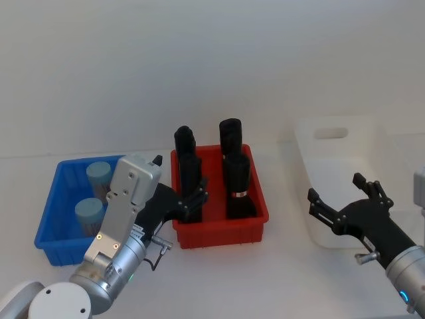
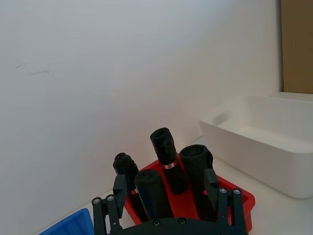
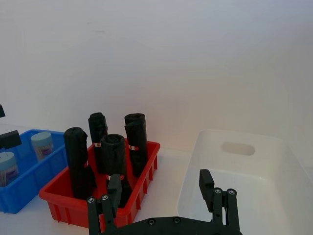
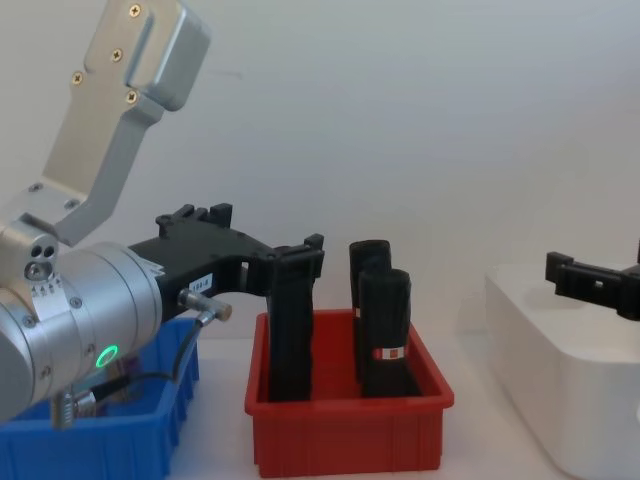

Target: Pick the cotton swabs from the blue box and place them into the white box.

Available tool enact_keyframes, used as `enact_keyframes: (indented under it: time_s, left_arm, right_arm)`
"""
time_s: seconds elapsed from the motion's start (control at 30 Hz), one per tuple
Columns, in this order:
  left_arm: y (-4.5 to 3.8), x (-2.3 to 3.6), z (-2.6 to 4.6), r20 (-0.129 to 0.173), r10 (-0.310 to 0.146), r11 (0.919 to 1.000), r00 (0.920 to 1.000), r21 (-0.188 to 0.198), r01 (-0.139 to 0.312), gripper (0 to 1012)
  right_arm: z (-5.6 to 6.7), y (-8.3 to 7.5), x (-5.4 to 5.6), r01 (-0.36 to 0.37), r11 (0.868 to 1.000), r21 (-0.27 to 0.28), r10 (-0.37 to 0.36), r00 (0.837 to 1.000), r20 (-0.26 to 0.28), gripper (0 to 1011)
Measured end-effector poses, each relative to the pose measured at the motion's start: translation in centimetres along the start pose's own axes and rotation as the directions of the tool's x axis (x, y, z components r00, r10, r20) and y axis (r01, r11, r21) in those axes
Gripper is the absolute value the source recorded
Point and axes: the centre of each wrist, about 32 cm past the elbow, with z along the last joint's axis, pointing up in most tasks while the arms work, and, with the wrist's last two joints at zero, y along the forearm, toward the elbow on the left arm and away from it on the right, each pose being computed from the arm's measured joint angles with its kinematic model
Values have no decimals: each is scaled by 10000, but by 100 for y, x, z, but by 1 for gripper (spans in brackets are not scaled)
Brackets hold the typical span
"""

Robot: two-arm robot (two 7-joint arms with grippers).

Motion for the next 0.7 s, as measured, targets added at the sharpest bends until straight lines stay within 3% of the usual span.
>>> enact_keyframes:
  time_s: [0.7]
  left_arm:
    - [0,0,0,0,0,10000,10000,0,0,1004]
  right_arm:
    - [0,0,0,0,10000,1,0,10000,0,1001]
